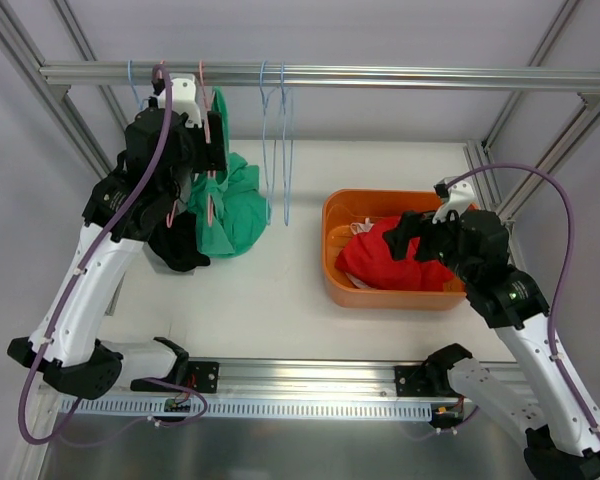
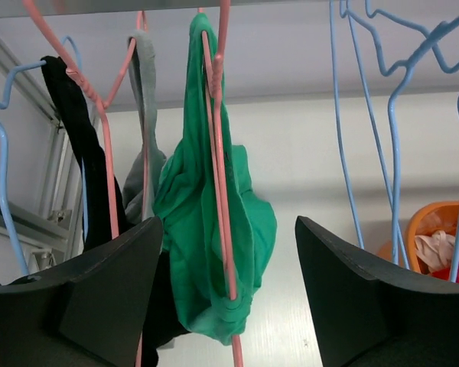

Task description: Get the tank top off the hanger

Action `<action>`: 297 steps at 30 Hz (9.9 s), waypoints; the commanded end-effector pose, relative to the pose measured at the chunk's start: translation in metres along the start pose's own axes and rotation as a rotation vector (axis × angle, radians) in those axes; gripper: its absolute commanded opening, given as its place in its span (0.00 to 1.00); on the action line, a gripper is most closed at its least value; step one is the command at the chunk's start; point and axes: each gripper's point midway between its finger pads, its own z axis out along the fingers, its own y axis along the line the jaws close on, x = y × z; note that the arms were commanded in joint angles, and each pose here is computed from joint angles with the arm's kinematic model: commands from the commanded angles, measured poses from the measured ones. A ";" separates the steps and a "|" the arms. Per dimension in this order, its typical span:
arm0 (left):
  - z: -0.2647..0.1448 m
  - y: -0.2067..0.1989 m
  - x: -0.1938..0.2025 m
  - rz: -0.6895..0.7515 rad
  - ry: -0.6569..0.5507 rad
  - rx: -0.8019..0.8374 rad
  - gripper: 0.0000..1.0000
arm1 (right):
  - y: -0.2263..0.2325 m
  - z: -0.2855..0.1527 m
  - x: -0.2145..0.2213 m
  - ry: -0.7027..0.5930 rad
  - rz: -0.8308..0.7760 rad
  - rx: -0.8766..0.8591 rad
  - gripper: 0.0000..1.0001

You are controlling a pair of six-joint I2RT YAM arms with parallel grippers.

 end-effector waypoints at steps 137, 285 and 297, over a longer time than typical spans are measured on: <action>-0.271 -0.078 0.048 -0.220 -0.184 1.112 0.00 | 0.217 0.040 0.029 0.101 -0.132 -0.721 0.00; -0.124 0.081 0.118 -0.141 -0.102 -0.107 0.99 | 0.270 0.146 0.190 0.227 -0.857 -0.623 0.99; -0.101 0.061 0.162 -0.039 0.015 -0.041 0.99 | 0.266 0.210 0.247 0.243 -0.888 -0.553 1.00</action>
